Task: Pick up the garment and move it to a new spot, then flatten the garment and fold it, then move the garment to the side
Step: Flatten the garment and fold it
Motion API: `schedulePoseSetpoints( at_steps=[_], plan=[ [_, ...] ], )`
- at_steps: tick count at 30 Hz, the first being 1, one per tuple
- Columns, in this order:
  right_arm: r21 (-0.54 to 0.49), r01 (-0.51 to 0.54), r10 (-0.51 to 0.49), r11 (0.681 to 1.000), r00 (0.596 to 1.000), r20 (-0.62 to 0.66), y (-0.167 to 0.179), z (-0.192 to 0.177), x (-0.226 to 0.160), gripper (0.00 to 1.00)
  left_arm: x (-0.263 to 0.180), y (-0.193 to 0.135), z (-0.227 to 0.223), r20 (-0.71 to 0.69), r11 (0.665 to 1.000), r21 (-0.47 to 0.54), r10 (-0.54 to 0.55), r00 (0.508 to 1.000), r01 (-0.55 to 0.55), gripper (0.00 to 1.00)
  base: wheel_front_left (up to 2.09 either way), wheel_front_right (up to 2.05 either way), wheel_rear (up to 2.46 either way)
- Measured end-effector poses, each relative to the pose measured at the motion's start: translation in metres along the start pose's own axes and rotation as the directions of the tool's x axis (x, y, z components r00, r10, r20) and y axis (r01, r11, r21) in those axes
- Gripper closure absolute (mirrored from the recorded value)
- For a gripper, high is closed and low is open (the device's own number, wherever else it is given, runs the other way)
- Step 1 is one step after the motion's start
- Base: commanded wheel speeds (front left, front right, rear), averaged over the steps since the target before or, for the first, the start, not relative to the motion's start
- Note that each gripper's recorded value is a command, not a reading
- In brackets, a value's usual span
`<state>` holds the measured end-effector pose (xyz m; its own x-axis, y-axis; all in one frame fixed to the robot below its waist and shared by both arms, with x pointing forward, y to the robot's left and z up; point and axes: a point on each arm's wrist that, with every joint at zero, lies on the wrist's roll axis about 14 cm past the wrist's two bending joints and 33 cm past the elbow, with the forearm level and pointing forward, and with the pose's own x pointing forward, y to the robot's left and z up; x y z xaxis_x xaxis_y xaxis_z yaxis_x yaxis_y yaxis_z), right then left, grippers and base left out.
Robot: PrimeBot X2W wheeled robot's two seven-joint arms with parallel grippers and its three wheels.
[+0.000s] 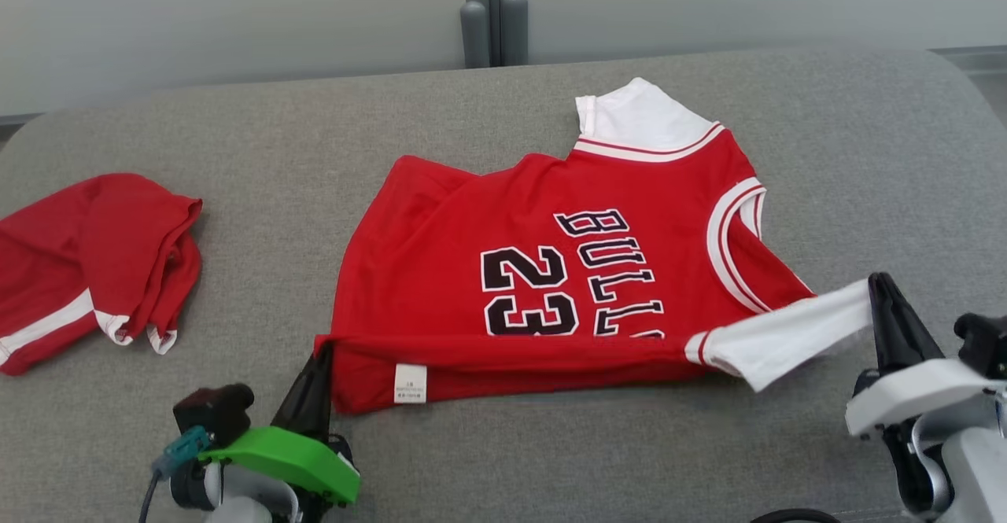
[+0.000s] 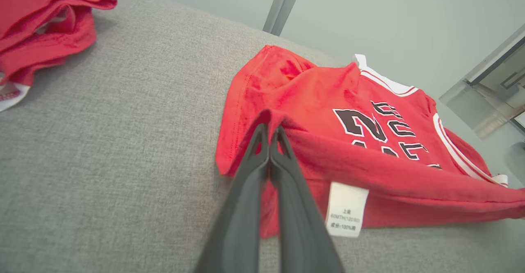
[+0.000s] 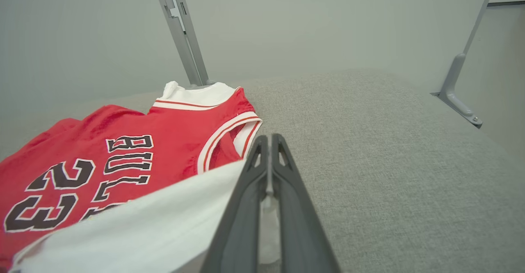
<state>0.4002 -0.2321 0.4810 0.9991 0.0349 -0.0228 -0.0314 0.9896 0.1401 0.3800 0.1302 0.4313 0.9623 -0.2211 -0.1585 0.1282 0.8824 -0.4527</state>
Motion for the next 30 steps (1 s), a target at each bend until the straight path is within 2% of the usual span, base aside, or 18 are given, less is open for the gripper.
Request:
schedulePoseSetpoints(
  at_steps=[8,18,19,20,21,25,30],
  plan=[
    [-0.060,-0.054,0.052,0.997,0.998,-0.037,0.014,-0.001,0.065,1.00,0.044,0.009,0.006,-0.022,0.997,0.069,0.018,1.000,-0.017,1.00,0.00,0.00,0.00],
    [-0.098,-0.042,0.030,0.994,0.992,-0.125,0.010,-0.029,0.116,1.00,0.076,0.025,-0.006,-0.076,0.992,0.114,0.067,0.995,-0.058,1.00,0.00,0.00,0.00],
    [-0.094,-0.038,0.026,0.995,0.991,-0.135,0.010,-0.033,0.119,0.94,0.078,0.026,-0.007,-0.078,0.992,0.112,0.070,0.994,-0.061,0.63,0.00,0.00,0.00],
    [-0.085,-0.035,0.023,0.996,0.989,-0.145,0.011,-0.038,0.121,0.35,0.079,0.028,-0.007,-0.078,0.992,0.110,0.076,0.994,-0.068,0.00,0.00,0.00,0.00],
    [-0.080,-0.035,0.023,0.996,0.988,-0.153,0.013,-0.041,0.122,0.00,0.081,0.030,-0.006,-0.074,0.991,0.109,0.082,0.994,-0.074,0.00,0.00,0.00,0.00],
    [-0.064,-0.017,0.007,0.998,0.990,-0.142,0.010,-0.042,0.126,0.00,0.084,0.037,0.009,-0.018,0.990,0.101,0.103,0.995,-0.100,0.00,0.00,0.00,0.00],
    [-0.041,0.019,-0.021,0.999,0.998,-0.057,0.000,-0.019,0.117,0.00,0.070,0.044,0.019,0.032,0.985,0.109,0.134,0.990,-0.137,0.00,0.00,0.00,0.00]
  ],
)
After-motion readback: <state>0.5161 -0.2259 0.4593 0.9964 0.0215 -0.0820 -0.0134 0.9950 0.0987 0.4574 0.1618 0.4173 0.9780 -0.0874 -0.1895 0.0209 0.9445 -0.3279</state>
